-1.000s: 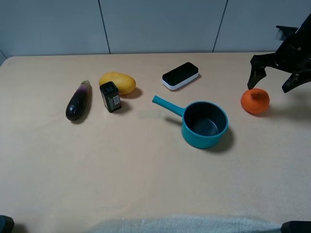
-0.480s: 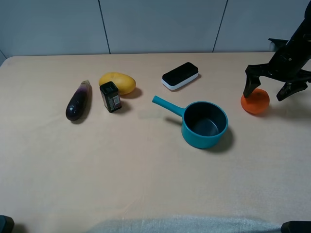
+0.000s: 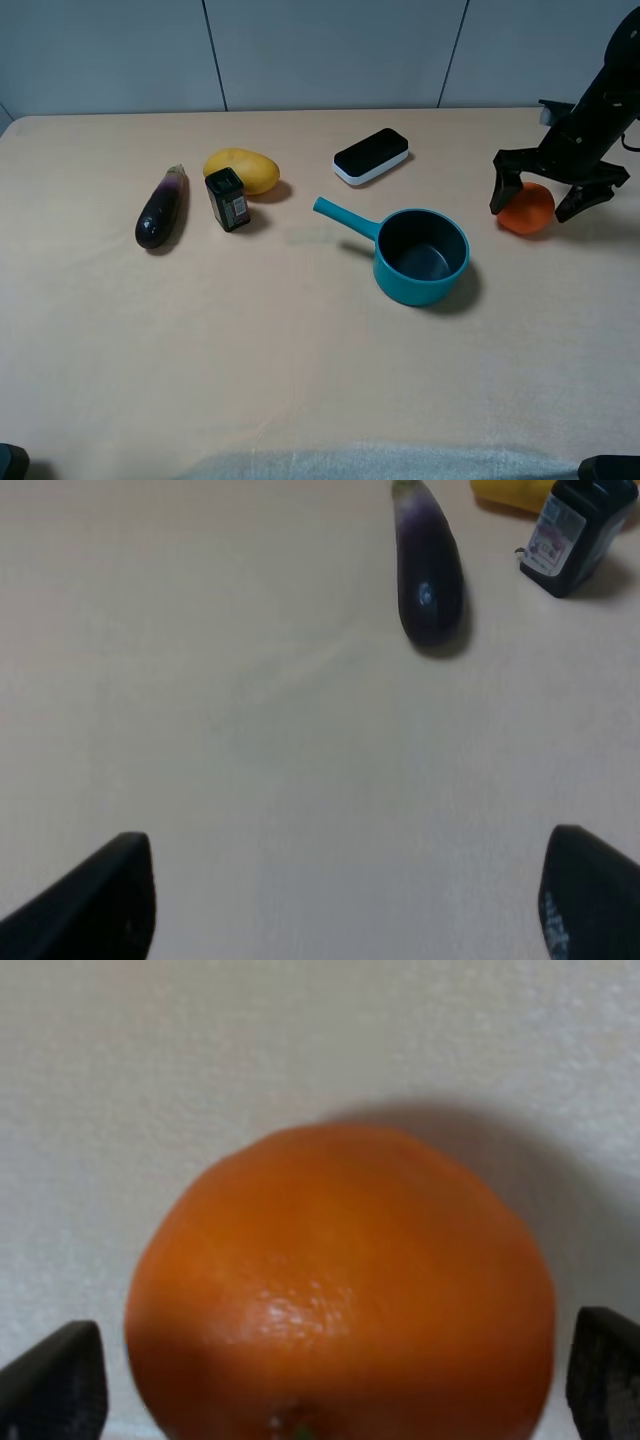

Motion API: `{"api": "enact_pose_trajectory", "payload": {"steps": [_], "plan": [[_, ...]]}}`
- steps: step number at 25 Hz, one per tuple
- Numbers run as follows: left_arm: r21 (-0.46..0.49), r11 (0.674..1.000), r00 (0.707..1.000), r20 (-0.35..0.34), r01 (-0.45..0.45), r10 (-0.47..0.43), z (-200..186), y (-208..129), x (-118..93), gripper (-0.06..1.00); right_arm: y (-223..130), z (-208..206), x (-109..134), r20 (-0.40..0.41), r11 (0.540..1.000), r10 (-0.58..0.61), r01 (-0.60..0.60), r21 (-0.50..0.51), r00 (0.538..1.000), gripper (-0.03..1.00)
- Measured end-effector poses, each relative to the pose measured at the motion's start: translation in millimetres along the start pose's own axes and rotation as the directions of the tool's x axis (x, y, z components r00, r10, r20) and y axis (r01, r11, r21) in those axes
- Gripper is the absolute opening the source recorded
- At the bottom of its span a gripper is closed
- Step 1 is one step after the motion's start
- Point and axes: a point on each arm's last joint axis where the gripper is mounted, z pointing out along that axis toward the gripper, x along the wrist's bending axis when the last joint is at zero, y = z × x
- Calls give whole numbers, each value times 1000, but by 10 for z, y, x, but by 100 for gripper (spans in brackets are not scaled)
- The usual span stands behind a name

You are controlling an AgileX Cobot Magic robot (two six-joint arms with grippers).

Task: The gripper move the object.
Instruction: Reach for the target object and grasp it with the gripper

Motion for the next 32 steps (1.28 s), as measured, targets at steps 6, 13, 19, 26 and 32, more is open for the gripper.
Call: {"api": "enact_pose_trajectory", "payload": {"steps": [6,13,19,26,32], "plan": [[0,1000,1000,0,0,0,0,0,0,77,14,2,15,-17,1000,-4,3,-14,1000,69],[0,1000,1000,0,0,0,0,0,0,77,17,2,17,-19,1000,-1,1,-18,1000,69],[0,1000,1000,0,0,0,0,0,0,77,17,23,14,-19,1000,-1,0,-12,1000,69],[0,1000,1000,0,0,0,0,0,0,77,16,83,8,-21,1000,4,-4,4,1000,69],[0,1000,1000,0,0,0,0,0,0,77,15,94,7,-21,1000,4,-4,7,1000,69]]}}
